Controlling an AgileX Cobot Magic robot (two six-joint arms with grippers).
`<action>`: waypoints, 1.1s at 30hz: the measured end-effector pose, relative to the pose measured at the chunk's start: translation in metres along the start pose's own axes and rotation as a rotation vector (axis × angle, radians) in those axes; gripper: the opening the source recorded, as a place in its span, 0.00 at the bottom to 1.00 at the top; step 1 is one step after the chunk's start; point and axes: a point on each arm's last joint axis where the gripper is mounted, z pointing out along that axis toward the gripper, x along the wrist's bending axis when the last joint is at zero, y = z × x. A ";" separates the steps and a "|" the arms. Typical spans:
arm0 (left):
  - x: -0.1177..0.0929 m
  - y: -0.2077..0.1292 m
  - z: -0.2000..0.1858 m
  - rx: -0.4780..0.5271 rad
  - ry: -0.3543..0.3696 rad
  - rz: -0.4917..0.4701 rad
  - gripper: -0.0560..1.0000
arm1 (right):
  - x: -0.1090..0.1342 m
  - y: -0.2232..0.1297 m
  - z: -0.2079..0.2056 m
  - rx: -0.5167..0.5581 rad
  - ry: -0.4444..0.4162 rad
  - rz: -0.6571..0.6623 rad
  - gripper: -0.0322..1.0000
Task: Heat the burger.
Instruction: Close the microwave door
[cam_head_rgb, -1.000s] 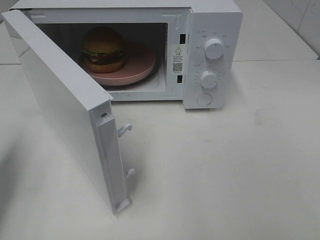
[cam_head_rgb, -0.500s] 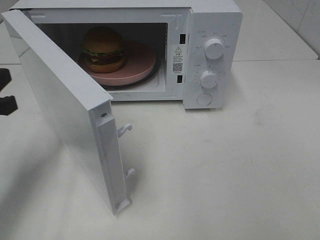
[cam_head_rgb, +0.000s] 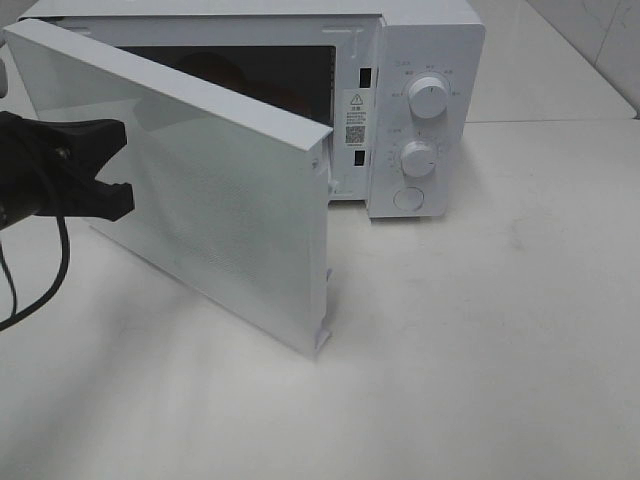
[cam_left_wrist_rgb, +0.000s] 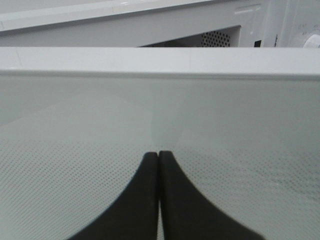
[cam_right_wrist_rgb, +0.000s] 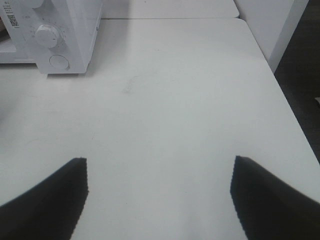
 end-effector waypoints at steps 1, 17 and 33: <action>-0.001 0.001 0.003 -0.003 -0.002 -0.003 0.05 | 0.000 0.000 0.000 0.000 0.000 0.000 0.77; -0.033 0.014 0.054 -0.032 -0.058 -0.020 0.05 | 0.000 0.000 0.000 0.000 0.000 0.000 0.76; -0.056 0.019 0.104 -0.041 -0.043 -0.074 0.05 | 0.000 0.000 0.000 0.000 0.001 0.001 0.76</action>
